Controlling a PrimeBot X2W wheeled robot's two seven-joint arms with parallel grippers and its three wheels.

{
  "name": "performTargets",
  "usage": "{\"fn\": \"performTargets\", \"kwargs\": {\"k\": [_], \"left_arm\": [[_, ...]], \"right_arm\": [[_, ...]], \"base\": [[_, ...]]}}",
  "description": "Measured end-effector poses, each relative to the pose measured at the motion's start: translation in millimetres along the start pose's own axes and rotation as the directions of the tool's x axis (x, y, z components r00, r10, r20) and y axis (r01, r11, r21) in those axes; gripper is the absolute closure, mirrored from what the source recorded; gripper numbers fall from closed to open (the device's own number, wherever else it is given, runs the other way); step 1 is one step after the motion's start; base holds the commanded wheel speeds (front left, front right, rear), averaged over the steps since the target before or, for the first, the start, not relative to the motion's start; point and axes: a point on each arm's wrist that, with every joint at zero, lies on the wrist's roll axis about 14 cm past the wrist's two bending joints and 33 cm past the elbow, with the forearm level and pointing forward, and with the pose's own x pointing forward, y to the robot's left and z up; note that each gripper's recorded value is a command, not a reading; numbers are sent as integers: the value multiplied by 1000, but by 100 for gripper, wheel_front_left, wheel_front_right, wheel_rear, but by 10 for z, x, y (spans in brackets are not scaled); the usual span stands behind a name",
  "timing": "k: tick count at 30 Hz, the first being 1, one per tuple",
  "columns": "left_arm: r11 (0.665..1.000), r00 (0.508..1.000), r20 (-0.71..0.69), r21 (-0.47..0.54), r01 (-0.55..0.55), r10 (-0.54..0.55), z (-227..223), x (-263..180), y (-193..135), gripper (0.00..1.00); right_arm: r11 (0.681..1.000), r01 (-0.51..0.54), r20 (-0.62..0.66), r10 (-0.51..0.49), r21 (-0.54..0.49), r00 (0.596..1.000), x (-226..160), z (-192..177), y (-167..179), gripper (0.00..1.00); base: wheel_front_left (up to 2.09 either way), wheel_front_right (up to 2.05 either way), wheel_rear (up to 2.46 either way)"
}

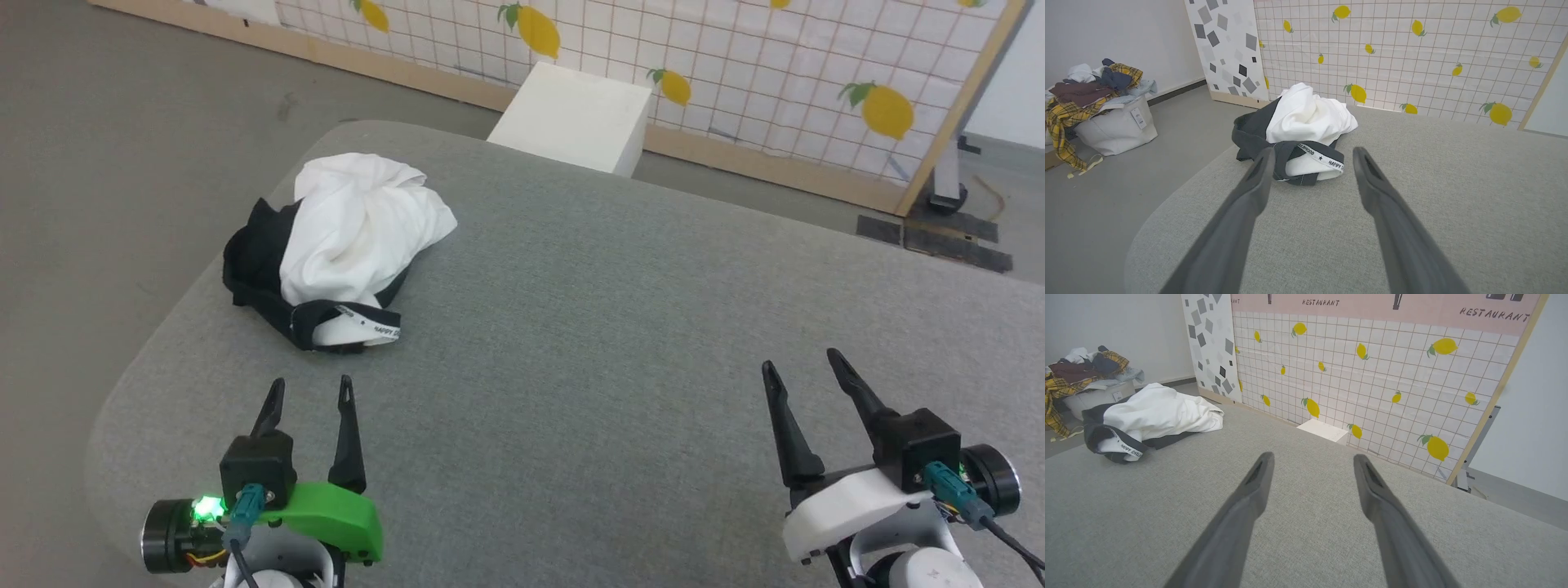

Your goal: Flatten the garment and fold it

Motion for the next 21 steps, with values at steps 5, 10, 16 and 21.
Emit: {"fn": "performTargets", "kwargs": {"k": [5,10,16,21], "left_arm": [[999,999,3,-16,-34,34,-2,-46,97,0],[998,998,8,-19,-63,63,-3,-89,183,0],[996,996,10,-17,-86,86,-16,-138,249,0],[993,993,13,-17,-114,114,-19,-181,322,0]], "right_arm": [[1000,-29,8,29,1,1000,51,8,92,0],[998,-57,11,57,2,998,108,13,180,0],[997,-83,23,83,4,996,163,27,263,0],[995,-104,30,104,5,994,201,29,331,0]], "base": [[0,0,0],[0,0,0],[0,0,0],[0,0,0]]}}
